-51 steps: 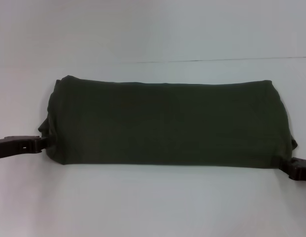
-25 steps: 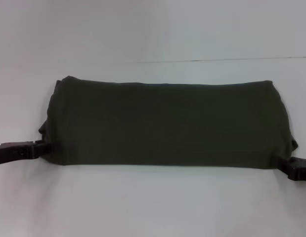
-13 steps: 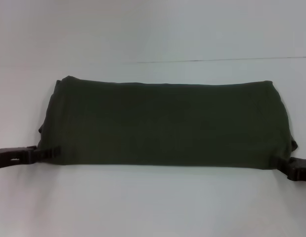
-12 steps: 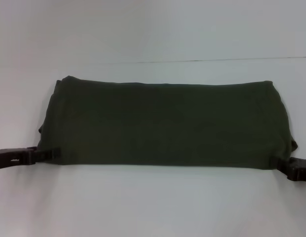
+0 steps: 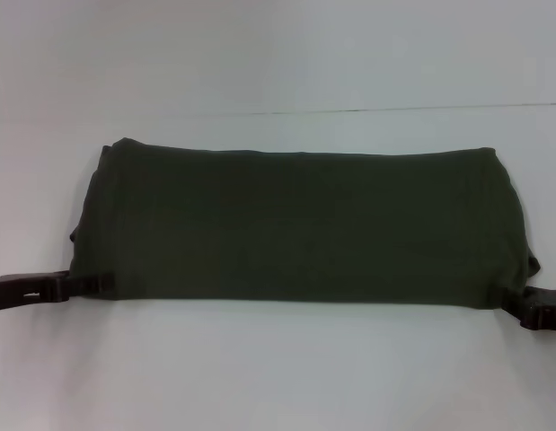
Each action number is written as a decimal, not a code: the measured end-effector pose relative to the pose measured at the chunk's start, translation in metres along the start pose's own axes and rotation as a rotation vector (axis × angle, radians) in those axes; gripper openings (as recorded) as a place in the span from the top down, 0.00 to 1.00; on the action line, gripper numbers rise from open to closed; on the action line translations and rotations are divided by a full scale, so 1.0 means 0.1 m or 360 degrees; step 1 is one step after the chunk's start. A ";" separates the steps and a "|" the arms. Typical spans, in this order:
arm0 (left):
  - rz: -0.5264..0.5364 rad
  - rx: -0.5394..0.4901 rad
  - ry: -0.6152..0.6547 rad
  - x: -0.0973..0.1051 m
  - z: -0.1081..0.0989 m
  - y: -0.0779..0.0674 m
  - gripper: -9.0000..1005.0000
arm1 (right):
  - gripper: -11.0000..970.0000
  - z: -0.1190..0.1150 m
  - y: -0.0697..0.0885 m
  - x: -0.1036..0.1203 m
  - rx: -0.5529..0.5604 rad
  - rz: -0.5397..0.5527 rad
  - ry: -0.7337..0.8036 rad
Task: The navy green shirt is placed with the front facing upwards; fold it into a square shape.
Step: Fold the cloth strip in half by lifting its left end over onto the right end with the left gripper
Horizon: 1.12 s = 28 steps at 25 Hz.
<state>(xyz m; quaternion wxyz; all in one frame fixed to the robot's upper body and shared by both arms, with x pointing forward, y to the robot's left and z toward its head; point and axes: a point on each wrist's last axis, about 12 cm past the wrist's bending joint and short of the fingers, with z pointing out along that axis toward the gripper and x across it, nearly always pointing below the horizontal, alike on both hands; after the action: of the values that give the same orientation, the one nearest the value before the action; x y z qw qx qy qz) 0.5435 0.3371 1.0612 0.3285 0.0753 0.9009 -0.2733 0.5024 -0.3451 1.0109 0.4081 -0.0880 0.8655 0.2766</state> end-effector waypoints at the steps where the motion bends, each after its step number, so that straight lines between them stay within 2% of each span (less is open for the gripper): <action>1: -0.0015 -0.0001 0.0005 0.00 0.00 0.00 0.15 | 0.91 0.00 0.00 0.00 0.0000 0.0000 0.0000; 8: -0.0013 -0.0024 0.0029 -0.01 0.00 0.01 0.17 | 0.91 0.00 0.00 0.00 0.0000 -0.0001 0.0002; 18: -0.0008 -0.0029 0.0028 -0.01 0.00 0.01 0.62 | 0.91 0.00 0.00 0.00 0.0001 -0.0002 0.0004; 24: 0.0007 -0.0039 0.0026 -0.02 0.01 0.01 0.82 | 0.91 0.00 0.00 0.00 0.0002 0.0002 0.0004; 28: 0.0022 -0.0039 0.0034 -0.03 0.02 0.00 0.90 | 0.91 0.00 0.00 0.00 0.0002 0.0001 0.0004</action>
<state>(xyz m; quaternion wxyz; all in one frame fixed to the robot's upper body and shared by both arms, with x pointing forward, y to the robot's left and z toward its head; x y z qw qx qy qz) 0.5470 0.3366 1.0617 0.3216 0.0804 0.9072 -0.2590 0.5023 -0.3458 1.0110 0.4070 -0.0878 0.8663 0.2762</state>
